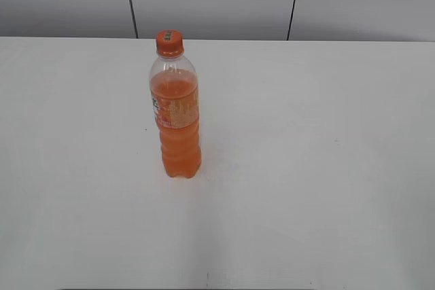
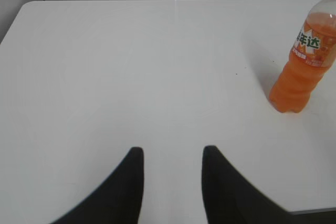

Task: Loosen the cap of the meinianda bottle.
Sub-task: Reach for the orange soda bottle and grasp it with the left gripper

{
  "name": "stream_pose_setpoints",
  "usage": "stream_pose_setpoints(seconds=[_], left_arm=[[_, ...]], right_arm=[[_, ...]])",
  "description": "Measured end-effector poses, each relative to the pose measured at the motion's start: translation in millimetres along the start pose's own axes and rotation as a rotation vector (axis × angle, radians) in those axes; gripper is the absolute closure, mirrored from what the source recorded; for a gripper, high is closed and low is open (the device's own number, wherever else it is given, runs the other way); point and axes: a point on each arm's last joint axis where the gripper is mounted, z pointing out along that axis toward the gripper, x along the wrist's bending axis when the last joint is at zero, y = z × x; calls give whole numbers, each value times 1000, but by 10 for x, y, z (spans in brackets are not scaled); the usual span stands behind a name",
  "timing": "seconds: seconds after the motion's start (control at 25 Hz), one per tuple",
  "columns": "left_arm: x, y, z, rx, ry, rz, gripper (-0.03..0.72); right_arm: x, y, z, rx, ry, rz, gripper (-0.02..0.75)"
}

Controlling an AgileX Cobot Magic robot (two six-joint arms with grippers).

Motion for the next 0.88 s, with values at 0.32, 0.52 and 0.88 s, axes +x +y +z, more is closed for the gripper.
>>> stream_pose_setpoints(seconds=[0.32, 0.52, 0.88], left_arm=[[0, 0, 0, 0, 0, 0, 447], [0, 0, 0, 0, 0, 0, 450], [0, 0, 0, 0, 0, 0, 450]], right_arm=[[0, 0, 0, 0, 0, 0, 164], [0, 0, 0, 0, 0, 0, 164], [0, 0, 0, 0, 0, 0, 164]])
